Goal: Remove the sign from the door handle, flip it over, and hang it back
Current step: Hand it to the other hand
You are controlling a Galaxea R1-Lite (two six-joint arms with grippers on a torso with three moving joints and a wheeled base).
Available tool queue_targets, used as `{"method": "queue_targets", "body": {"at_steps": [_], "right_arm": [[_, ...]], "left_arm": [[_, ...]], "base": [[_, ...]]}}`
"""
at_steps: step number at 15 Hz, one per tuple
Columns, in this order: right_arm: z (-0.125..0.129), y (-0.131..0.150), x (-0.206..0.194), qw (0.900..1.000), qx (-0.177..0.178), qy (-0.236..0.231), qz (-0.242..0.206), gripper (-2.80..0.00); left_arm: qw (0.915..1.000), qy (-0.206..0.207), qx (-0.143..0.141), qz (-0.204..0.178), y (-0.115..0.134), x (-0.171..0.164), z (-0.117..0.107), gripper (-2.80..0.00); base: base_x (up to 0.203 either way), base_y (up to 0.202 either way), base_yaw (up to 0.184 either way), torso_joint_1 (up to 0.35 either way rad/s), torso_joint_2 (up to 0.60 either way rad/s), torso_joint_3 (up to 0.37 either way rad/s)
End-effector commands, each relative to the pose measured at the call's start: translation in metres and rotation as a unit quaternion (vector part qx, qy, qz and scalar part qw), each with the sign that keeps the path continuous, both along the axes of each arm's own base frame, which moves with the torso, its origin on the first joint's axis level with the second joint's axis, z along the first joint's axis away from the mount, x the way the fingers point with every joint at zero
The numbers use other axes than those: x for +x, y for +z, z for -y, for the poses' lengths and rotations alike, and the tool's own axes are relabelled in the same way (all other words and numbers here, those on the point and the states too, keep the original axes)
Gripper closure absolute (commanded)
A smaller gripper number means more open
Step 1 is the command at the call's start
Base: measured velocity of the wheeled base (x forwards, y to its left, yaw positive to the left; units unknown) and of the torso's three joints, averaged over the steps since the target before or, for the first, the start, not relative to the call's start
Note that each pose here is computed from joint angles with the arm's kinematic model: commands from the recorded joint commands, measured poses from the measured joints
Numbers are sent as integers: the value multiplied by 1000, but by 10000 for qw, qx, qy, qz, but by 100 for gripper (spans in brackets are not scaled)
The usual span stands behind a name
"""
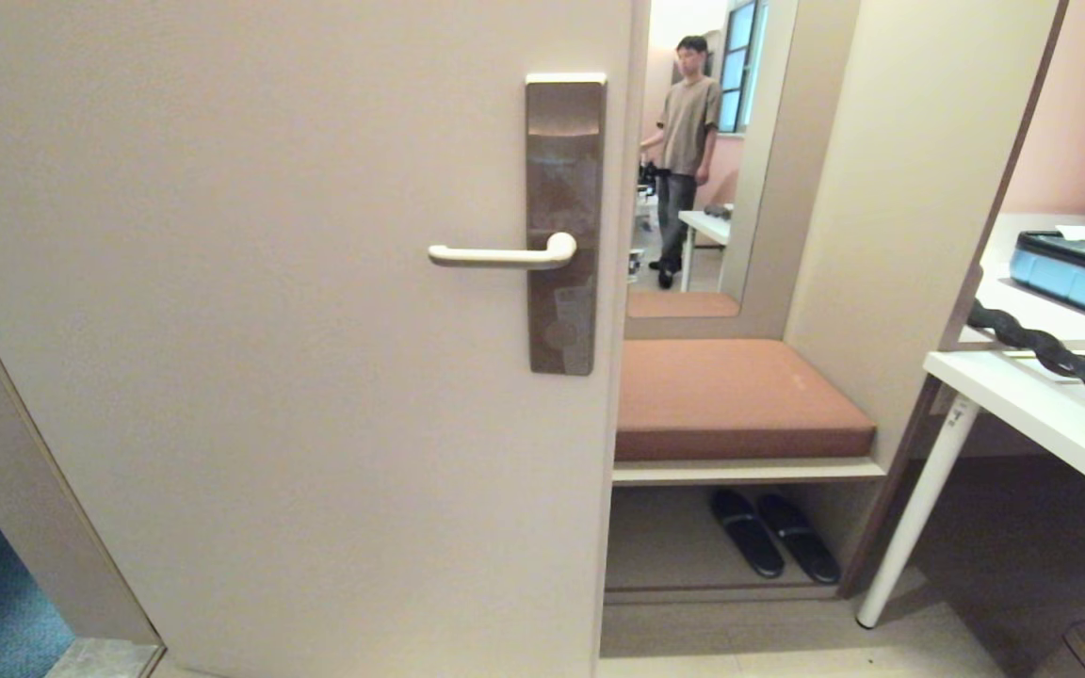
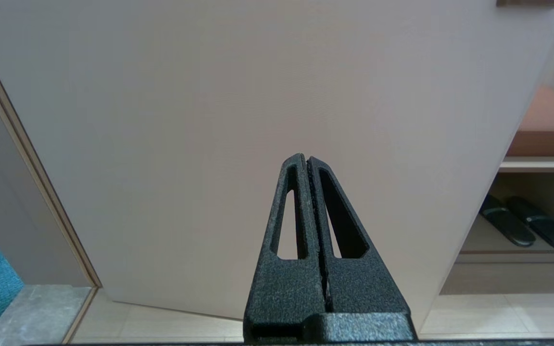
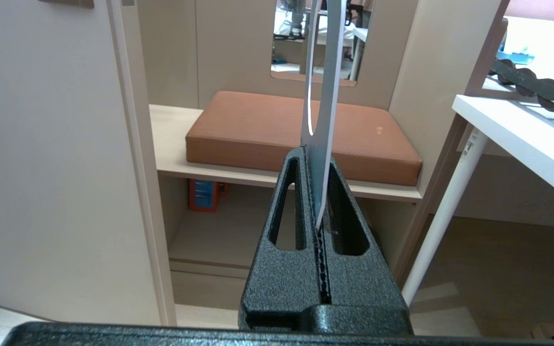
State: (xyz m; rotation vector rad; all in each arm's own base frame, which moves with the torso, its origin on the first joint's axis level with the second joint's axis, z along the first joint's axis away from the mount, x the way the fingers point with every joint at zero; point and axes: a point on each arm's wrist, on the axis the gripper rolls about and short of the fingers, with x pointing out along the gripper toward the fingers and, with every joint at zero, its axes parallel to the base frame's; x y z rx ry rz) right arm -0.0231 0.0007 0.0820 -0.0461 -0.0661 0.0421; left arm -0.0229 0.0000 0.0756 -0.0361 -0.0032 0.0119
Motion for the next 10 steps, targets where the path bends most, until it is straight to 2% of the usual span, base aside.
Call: {"method": "queue_targets", "body": {"at_steps": [1, 5, 10], "right_arm": [[0, 0, 0, 10000, -4, 4, -3, 0], [0, 0, 0, 10000, -4, 4, -3, 0], [0, 0, 0, 10000, -4, 4, -3, 0]], "left_arm": [[10000, -6, 50, -8, 0, 0, 0, 0], [10000, 25, -62, -5, 0, 0, 0, 0], [10000, 3, -28, -7, 0, 0, 0, 0]], "base": [[0, 0, 0, 0, 0, 0], [0, 0, 0, 0, 0, 0], [0, 0, 0, 0, 0, 0]]}}
